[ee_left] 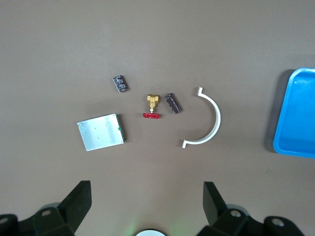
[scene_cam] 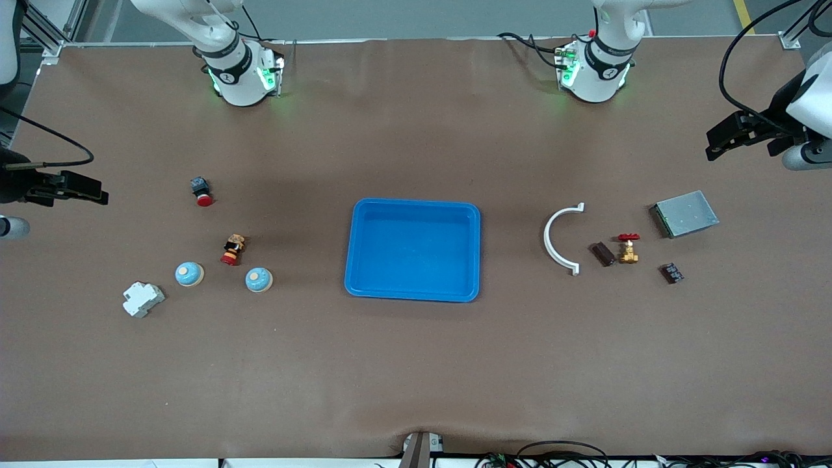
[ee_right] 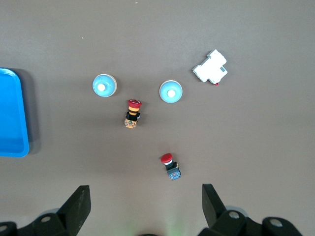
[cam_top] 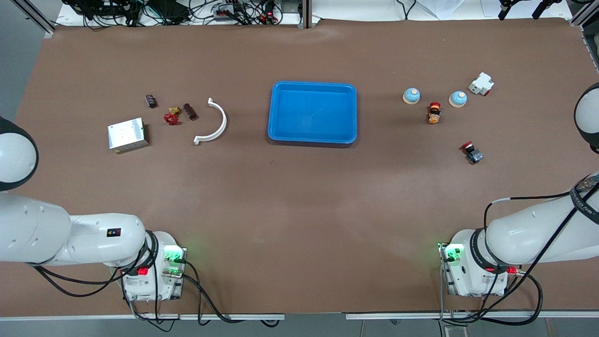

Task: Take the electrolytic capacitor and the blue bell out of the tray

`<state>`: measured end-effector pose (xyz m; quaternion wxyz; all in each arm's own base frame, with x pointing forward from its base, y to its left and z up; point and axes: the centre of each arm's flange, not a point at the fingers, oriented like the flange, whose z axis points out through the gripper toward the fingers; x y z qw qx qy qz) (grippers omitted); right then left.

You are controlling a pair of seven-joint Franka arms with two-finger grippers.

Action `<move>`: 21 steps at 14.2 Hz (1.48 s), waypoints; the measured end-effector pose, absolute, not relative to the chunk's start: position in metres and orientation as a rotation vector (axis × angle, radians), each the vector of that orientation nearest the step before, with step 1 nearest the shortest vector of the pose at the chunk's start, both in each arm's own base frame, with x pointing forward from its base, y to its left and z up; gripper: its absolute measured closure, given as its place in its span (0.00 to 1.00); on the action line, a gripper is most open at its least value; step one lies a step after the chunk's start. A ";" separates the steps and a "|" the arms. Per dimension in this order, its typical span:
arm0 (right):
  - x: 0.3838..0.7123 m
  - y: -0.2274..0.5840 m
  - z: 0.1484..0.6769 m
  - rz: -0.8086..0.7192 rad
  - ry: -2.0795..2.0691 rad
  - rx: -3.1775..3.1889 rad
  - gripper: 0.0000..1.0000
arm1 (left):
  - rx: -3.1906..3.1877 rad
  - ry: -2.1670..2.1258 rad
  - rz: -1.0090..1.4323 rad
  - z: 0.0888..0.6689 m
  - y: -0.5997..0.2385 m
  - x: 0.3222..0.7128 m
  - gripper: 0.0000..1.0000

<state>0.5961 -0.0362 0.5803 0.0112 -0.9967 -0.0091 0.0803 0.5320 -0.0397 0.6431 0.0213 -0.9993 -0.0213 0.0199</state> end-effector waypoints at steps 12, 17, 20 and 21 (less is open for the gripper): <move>0.599 -0.056 0.577 0.209 0.010 -3.089 0.00 | -3.109 -0.064 0.057 0.645 -0.041 0.532 0.00; 0.591 -0.050 0.572 0.131 -0.005 -3.093 0.00 | -3.122 -0.079 0.060 0.645 -0.035 0.532 0.00; 0.582 -0.042 0.571 0.129 -0.020 -3.092 0.00 | -3.122 -0.069 0.053 0.647 -0.039 0.532 0.00; 0.581 -0.041 0.571 0.127 -0.023 -3.093 0.00 | -3.122 -0.068 0.052 0.647 -0.039 0.532 0.00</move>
